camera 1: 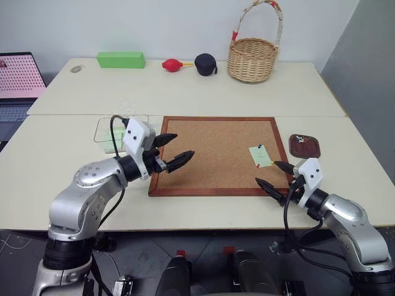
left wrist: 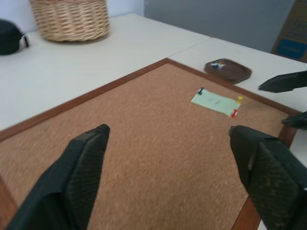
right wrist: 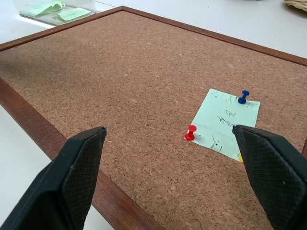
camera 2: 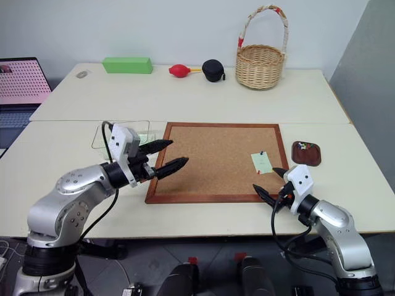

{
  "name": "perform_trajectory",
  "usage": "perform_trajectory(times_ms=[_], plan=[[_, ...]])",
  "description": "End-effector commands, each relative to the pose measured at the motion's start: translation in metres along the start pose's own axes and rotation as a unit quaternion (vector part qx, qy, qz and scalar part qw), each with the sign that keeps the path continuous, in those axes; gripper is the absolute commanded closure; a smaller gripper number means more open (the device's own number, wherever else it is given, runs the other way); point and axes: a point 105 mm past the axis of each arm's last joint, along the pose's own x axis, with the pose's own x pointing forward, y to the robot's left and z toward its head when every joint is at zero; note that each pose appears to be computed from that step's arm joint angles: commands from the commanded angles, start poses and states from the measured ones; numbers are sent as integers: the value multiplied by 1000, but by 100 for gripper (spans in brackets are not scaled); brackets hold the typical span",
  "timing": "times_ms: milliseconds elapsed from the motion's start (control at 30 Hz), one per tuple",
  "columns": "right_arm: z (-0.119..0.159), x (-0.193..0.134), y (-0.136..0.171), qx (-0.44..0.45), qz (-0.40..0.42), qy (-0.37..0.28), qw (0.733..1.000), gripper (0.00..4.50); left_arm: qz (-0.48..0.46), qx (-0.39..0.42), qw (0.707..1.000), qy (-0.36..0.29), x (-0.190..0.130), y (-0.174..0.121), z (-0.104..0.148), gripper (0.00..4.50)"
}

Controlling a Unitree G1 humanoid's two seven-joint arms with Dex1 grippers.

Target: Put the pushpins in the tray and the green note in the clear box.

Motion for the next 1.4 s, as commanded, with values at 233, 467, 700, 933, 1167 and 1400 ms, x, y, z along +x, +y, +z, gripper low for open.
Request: perform_trajectory(times_ms=[233, 467, 700, 933, 1167, 1400], plan=[[19, 2, -1, -17, -7, -33, 999, 0, -104, 32, 994, 2, 36, -9, 3, 230], [22, 7, -1, -23, -5, -32, 999, 0, -156, 34, 987, 8, 59, -25, -9, 355], [25, 12, -7, -24, -15, -28, 999, 0, -158, 21, 986, 43, 75, -31, -41, 447], [28, 18, -17, -23, -17, -19, 999, 0, -160, -1, 982, 97, 81, -30, -78, 447], [25, 40, -43, -19, -39, 20, 999, 0, -157, 6, 980, 120, 82, -28, -97, 447], [22, 66, -68, -22, -53, 51, 997, 0, -159, 16, 979, 127, 80, -29, -101, 447]])
